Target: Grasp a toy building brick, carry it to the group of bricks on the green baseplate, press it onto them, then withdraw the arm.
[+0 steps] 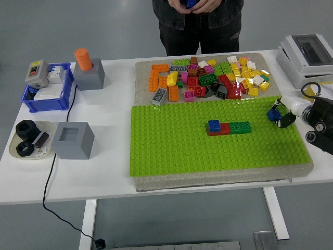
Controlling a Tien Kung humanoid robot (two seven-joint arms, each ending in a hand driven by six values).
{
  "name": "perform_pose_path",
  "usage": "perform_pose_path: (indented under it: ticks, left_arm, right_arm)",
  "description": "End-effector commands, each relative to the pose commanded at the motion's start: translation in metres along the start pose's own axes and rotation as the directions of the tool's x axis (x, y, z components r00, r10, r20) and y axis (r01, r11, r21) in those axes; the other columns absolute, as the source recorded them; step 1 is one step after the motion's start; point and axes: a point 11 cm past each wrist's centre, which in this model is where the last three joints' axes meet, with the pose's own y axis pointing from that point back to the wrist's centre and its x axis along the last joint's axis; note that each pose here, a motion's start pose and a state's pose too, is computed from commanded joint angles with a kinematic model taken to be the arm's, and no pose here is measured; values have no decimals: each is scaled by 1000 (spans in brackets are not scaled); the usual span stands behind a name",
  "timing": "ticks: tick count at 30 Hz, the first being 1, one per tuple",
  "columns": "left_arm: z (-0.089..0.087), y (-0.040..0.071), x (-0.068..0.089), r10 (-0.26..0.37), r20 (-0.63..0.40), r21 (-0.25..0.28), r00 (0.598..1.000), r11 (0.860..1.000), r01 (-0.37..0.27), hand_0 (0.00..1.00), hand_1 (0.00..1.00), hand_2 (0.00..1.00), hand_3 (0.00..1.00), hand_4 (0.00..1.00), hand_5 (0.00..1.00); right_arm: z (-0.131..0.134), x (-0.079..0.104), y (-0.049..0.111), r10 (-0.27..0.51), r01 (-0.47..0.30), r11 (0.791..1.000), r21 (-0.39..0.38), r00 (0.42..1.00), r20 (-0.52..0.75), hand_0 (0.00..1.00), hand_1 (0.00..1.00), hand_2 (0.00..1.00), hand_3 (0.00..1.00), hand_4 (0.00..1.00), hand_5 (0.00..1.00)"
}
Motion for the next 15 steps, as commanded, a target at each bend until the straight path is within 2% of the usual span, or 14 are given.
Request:
perform_pose_path:
  ticks: [15]
  left_arm:
    - [2,0,-1,-2,0,-6,1000,1000,2,857,900,872,643,920,490]
  right_arm:
    - [7,1,3,59,-60,998,9,998,11,998,998,963,568,552,2]
